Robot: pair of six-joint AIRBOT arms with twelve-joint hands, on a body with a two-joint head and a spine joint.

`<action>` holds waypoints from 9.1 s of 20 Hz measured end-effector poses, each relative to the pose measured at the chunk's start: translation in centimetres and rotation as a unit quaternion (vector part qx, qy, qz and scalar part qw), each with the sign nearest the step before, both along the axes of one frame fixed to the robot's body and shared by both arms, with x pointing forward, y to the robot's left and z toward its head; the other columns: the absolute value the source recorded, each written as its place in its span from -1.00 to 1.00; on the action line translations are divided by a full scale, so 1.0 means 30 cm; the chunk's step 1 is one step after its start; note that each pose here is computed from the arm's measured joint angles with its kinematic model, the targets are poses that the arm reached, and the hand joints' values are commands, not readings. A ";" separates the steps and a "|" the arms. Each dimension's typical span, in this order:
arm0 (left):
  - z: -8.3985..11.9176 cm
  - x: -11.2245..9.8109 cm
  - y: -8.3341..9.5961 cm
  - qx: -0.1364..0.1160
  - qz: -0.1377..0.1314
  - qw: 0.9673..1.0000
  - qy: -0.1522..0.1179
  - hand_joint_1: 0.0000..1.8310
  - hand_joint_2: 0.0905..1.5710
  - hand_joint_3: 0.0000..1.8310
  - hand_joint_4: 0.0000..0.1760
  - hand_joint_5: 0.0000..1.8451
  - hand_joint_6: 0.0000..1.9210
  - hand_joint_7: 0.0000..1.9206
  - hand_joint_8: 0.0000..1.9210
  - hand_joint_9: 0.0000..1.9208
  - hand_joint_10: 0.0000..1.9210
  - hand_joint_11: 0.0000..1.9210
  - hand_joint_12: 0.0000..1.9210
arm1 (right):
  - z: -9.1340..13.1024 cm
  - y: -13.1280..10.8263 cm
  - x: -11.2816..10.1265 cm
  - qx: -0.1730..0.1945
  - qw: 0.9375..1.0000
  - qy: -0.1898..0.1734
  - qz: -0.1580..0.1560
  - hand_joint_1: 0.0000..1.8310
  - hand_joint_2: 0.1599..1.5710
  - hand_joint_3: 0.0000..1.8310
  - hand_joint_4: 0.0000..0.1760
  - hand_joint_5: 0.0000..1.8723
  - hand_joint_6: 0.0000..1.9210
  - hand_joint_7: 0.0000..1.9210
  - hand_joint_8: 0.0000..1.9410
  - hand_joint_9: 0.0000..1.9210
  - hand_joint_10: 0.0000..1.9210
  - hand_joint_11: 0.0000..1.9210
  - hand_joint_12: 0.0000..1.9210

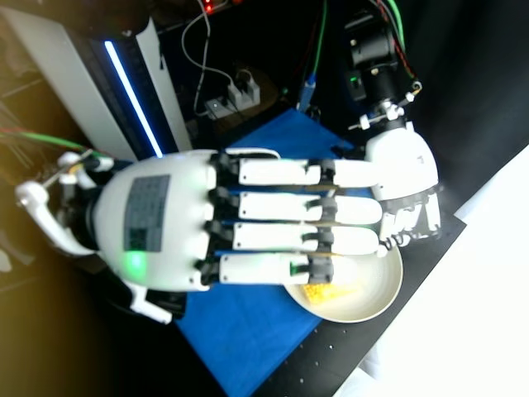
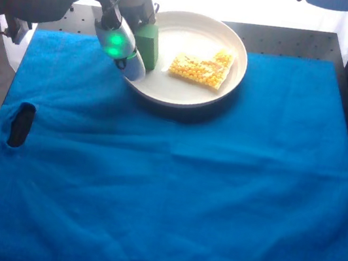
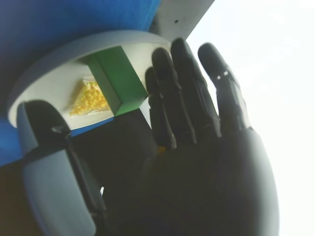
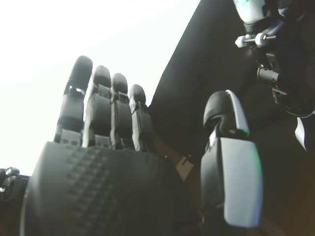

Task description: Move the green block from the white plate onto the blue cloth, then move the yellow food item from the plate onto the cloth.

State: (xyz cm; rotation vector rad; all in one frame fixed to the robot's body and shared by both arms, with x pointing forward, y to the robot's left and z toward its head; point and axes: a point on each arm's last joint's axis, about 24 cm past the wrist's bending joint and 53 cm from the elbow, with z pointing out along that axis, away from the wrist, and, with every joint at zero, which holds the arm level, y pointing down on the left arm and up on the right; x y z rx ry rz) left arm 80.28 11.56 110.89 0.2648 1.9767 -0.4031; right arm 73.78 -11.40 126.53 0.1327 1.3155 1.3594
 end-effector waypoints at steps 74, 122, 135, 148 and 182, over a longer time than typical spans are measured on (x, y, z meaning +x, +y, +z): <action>0.406 -0.462 -0.280 -0.027 -0.240 0.950 -0.199 0.38 0.38 -1.00 -1.00 0.11 -0.29 0.02 0.26 -0.07 -0.04 -0.23 0.27 | 0.006 0.037 -0.015 0.010 1.000 -0.006 0.012 -0.51 0.18 -1.00 -0.67 -0.65 -1.00 -0.50 -1.00 -0.46 -1.00 -0.99 0.49; 0.003 -0.511 -0.139 -0.131 -0.222 0.965 0.052 -0.30 -0.03 -1.00 -1.00 -0.09 -0.97 -0.38 0.15 -0.42 0.54 -0.47 0.78 | 0.003 0.050 -0.017 0.013 1.000 -0.005 0.015 -0.52 0.10 -0.99 -0.60 -0.64 -0.99 -0.54 -1.00 -0.44 -0.99 -0.95 0.53; 0.253 -0.459 -0.099 -0.157 -0.225 0.961 -0.031 -0.71 0.07 -1.00 0.43 -0.79 -0.20 -0.98 0.24 -0.98 0.42 -0.99 0.54 | -0.014 0.065 0.010 0.013 1.000 -0.003 0.012 -0.50 0.00 -1.00 -0.45 -0.68 -1.00 -0.60 -1.00 -0.52 -1.00 -0.97 0.38; 0.339 -0.127 0.241 -0.142 -0.010 0.986 -0.090 -0.21 0.06 -1.00 -0.07 -0.70 -1.00 -0.69 -0.94 -0.72 -0.73 -1.00 0.23 | -0.138 0.108 0.098 -0.033 0.999 0.038 -0.007 -0.52 -0.05 -1.00 -0.78 -0.80 -1.00 -0.54 -1.00 -0.43 -0.99 -0.93 0.41; 0.510 -0.080 0.130 -0.120 -0.025 0.983 -0.138 -0.39 0.04 -1.00 0.50 -0.92 -0.99 -0.76 -1.00 -0.76 -1.00 -1.00 -0.47 | -0.528 0.280 0.187 -0.304 0.951 0.057 -0.007 -0.28 -0.02 -1.00 -1.00 -0.66 -1.00 -0.49 -0.99 -0.50 -0.99 -0.96 0.36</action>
